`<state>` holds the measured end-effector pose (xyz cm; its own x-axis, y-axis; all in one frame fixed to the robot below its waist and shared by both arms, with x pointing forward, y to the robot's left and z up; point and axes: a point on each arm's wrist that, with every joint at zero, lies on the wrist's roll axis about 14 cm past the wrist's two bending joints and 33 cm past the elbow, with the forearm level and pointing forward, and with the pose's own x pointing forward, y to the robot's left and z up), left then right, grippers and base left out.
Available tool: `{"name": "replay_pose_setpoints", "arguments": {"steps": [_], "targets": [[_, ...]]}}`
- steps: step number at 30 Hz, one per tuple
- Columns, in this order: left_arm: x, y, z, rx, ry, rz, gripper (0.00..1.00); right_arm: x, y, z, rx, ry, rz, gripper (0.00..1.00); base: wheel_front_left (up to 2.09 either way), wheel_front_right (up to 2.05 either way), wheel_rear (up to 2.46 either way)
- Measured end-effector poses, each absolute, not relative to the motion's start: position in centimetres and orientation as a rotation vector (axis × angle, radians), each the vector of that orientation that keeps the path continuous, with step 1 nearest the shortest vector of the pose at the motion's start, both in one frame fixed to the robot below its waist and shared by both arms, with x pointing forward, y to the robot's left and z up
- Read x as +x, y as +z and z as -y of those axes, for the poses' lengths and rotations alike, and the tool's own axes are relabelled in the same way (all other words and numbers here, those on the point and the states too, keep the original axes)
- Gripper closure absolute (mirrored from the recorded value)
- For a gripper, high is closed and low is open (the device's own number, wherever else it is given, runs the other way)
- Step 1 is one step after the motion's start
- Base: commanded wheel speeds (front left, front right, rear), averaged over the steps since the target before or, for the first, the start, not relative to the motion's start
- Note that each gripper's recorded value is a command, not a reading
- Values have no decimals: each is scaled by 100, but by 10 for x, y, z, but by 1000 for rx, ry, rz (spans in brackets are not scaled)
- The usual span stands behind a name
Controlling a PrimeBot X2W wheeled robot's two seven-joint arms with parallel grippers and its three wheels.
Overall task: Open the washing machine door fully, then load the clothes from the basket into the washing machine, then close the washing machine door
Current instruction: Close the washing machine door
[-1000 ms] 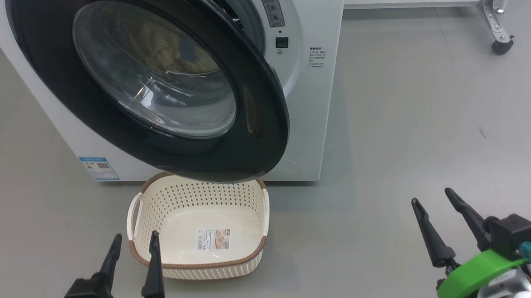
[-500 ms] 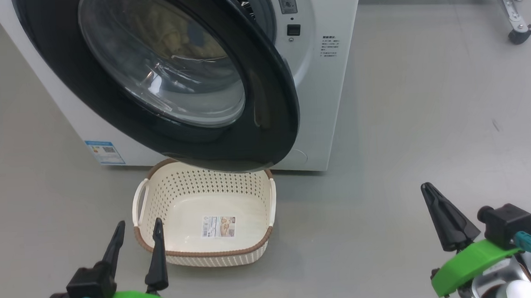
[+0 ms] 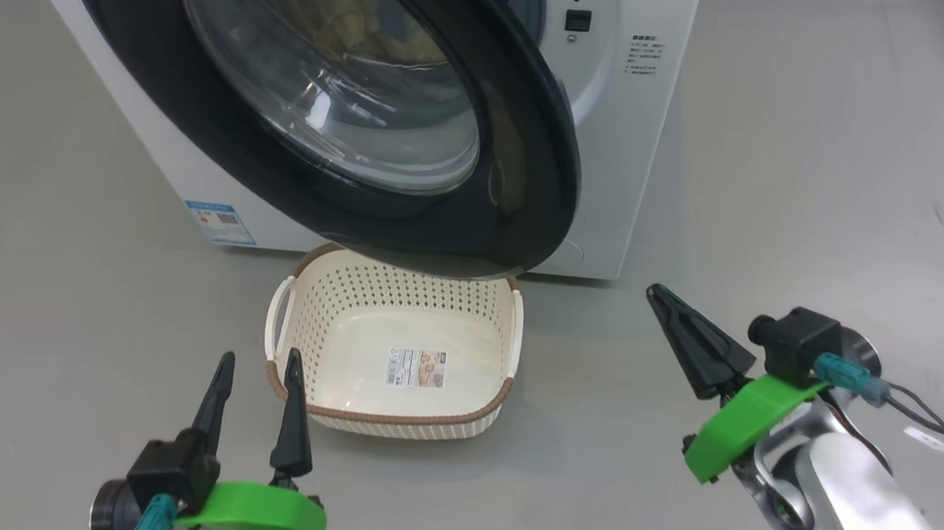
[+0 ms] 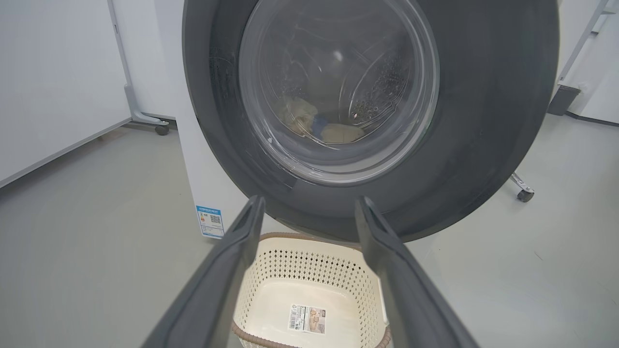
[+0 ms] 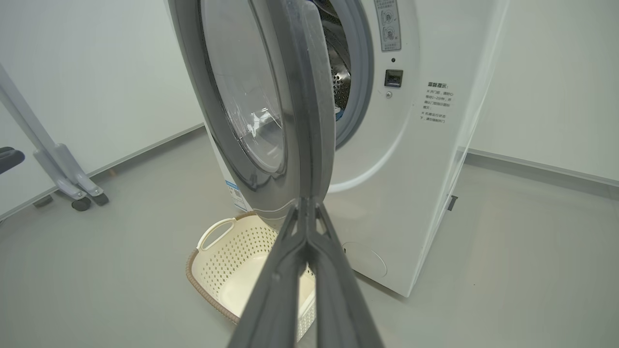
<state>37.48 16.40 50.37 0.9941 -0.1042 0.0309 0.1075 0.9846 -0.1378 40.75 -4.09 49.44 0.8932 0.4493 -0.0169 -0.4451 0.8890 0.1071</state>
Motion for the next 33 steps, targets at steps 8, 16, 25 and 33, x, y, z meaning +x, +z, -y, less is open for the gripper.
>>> {"name": "replay_pose_setpoints", "arguments": {"steps": [8,16,25,33], "targets": [[388,504,-167,-145,-92,31,0,436,491,2,114,569,-38,100,0,0,0],[411,506,-166,-147,-89,47,0,468,470,-35,129,655,-76,100,0,0,0],[424,501,-174,-135,-68,44,0,488,449,-70,123,743,-111,100,0,0,0],[431,496,-175,-130,-63,39,0,495,430,-76,122,754,-151,100,0,0,0]]}}
